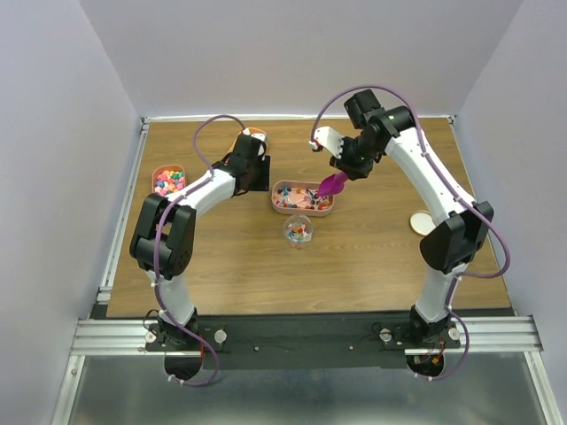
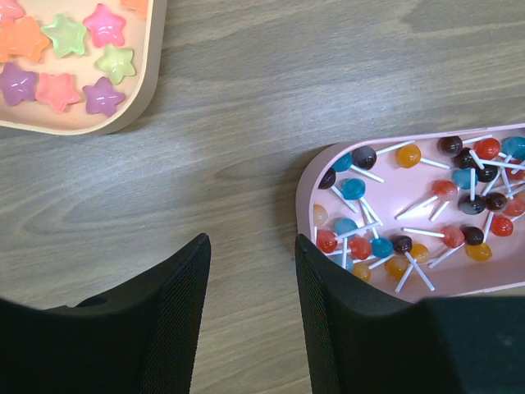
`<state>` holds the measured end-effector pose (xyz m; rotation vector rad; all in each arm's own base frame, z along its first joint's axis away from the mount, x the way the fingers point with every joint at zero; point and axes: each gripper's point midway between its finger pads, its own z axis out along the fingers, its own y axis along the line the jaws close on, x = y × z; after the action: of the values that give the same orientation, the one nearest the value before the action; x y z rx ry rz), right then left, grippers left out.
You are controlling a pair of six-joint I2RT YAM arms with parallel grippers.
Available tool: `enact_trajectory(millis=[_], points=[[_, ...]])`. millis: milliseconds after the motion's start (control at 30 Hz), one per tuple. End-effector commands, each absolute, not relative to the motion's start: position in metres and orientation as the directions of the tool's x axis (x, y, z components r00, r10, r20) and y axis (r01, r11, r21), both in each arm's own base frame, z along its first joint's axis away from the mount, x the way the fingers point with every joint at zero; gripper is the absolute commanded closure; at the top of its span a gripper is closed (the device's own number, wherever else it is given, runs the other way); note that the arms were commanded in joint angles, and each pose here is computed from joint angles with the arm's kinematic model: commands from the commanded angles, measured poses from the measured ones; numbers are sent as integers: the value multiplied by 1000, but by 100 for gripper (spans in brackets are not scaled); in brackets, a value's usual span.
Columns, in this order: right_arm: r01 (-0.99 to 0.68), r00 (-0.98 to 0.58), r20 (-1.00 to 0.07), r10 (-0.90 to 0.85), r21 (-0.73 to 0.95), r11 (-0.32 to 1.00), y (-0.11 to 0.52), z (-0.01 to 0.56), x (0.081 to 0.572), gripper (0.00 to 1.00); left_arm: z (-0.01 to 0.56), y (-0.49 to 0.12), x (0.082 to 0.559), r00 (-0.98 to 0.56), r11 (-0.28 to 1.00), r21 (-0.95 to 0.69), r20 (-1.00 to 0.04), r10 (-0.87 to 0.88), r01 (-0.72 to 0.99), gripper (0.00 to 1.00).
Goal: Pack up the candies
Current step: Scoop the fake candies from the storage box.
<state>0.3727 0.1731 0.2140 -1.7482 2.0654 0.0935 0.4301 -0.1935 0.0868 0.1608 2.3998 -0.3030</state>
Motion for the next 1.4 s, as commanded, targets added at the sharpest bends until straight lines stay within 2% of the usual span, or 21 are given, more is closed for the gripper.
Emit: enact_trajectory(millis=[0,167,733,1067,1367], points=[[-959,-127,-296,-947,-207,193,170,207,370,99,109,-193,436,-707,967,-154,-706,36,203,47],[-962,-150,-249,-957,-185,199,166,194,369,99,110,-191,436,-706,967,-153,-707,36,202,47],[-975,-87,-231,-969,-179,130,192,182,375,99,103,-196,434,-719,961,-174,-694,33,213,47],[-989,-21,-287,-958,-135,62,210,172,370,99,99,-205,432,-732,949,-212,-681,29,235,47],[-989,-3,-352,-936,-140,56,219,158,367,99,94,-211,429,-745,938,-241,-667,26,248,47]])
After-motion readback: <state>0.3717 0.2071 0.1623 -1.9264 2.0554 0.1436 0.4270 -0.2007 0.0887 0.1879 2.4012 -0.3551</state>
